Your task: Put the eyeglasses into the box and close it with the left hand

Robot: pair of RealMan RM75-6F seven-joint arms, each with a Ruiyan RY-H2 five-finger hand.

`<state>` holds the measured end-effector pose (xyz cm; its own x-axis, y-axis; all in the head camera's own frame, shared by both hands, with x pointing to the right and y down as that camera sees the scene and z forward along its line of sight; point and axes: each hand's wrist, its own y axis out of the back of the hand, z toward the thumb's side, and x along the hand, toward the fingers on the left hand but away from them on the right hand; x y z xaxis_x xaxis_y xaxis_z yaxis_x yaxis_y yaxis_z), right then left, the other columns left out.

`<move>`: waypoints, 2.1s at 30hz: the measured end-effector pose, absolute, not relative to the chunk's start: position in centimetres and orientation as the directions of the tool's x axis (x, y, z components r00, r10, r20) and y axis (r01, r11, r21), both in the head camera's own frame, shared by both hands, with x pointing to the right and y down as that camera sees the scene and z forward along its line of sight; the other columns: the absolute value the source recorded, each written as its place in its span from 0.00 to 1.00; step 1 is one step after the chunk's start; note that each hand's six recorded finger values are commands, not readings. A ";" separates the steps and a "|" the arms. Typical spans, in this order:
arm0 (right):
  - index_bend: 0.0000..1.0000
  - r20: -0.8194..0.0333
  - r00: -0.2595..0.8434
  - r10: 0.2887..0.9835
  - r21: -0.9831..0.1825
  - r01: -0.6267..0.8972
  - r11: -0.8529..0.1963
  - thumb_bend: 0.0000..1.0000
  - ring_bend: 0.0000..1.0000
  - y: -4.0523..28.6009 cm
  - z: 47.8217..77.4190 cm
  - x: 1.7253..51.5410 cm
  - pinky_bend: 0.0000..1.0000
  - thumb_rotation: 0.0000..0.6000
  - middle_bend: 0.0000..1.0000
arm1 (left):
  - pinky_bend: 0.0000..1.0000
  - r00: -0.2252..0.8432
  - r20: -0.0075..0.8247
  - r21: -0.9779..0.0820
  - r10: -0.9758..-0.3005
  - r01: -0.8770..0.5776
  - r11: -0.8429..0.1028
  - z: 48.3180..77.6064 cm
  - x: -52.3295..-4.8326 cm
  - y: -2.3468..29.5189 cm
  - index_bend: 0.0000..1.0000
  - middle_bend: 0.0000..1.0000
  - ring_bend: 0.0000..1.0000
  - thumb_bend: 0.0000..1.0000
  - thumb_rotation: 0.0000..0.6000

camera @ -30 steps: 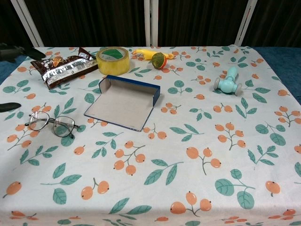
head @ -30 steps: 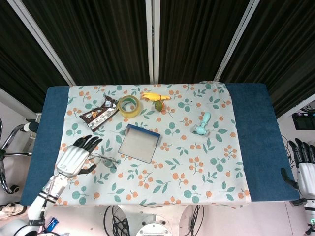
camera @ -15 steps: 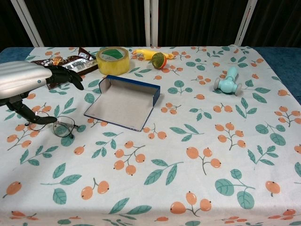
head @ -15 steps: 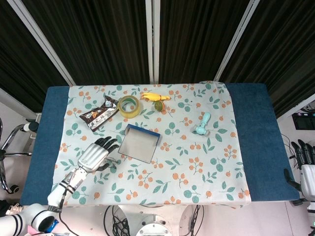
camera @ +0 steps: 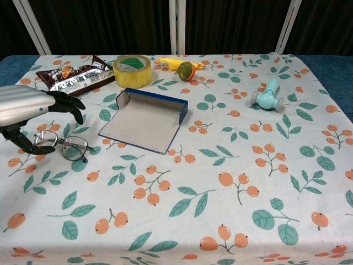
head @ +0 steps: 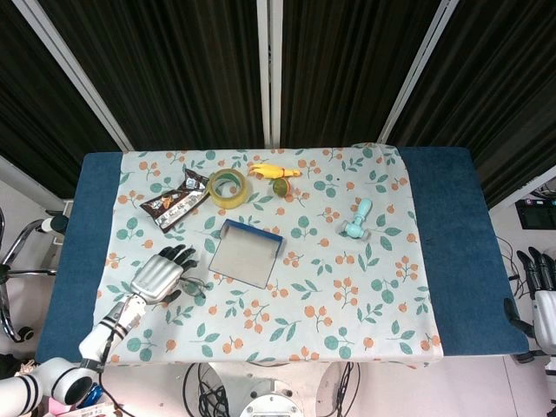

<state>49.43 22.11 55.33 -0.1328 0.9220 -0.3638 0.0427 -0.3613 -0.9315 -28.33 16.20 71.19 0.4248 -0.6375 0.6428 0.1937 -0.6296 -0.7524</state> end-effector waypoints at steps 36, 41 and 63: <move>0.00 -0.420 -0.118 0.900 -0.907 0.031 -0.419 0.32 0.00 22.1 56.3 49.4 0.00 1.00 0.00 | 0.19 0.418 0.644 -0.750 -0.641 0.180 -0.636 73.0 -29.0 15.8 0.48 0.12 0.08 0.34 1.00; 0.00 -0.420 -0.120 0.899 -0.907 0.032 -0.420 0.32 0.00 22.1 56.4 49.4 0.00 1.00 0.00 | 0.19 0.422 0.640 -0.752 -0.642 0.175 -0.635 73.0 -28.9 15.8 0.51 0.12 0.08 0.36 1.00; 0.00 -0.434 -0.125 0.892 -0.900 0.035 -0.434 0.32 0.00 22.3 56.8 49.4 0.00 1.00 0.00 | 0.19 0.424 0.625 -0.759 -0.656 0.135 -0.636 72.9 -28.8 15.5 0.61 0.15 0.08 0.39 1.00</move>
<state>49.44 22.25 56.79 -0.1250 0.8920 -0.4344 0.0345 -0.4336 -0.9004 -28.80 15.47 72.92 0.4236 -0.6557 0.6250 0.1352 -0.6365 -0.7594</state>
